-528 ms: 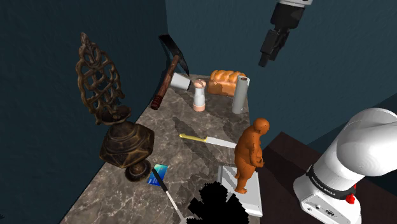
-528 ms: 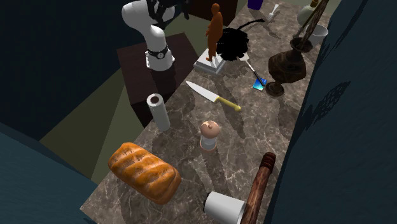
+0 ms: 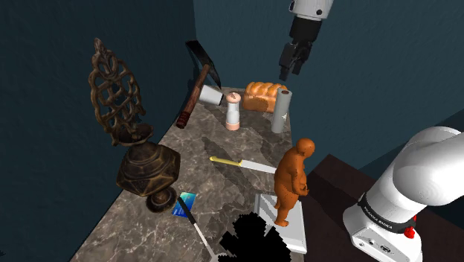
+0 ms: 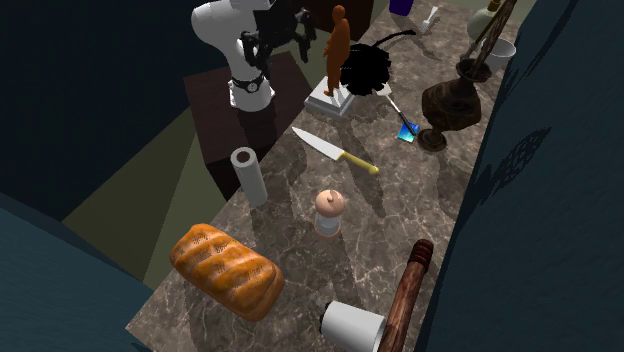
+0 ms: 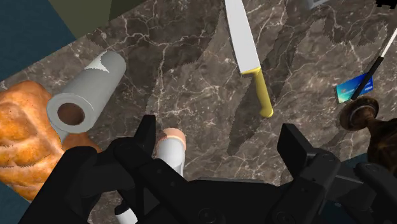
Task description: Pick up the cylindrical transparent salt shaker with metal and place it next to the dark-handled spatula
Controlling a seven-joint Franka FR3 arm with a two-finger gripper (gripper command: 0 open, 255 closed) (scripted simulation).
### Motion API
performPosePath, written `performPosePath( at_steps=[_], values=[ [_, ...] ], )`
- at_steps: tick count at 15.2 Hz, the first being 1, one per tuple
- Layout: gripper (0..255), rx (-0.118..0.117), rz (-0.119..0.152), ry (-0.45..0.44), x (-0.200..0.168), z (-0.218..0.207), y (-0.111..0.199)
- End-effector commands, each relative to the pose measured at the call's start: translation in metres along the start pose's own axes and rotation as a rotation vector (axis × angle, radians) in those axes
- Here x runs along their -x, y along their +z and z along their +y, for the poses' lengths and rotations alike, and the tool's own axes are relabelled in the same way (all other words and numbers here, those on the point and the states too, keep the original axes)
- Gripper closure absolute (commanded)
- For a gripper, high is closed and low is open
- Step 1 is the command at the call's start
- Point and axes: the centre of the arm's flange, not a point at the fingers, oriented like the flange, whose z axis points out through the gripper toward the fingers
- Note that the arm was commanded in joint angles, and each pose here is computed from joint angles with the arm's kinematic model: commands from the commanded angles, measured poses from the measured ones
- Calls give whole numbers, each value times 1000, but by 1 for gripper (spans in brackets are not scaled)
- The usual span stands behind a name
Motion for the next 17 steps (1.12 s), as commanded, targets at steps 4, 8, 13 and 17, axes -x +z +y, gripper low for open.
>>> performPosePath(
  at_steps=[4,8,13,17],
  values=[
    [0,-17,-18,21,-59,13,36],
    [0,-30,-34,38,-105,25,64],
    [0,-47,-53,59,-161,40,101],
    [0,-60,-68,75,-205,53,131]
  ],
)
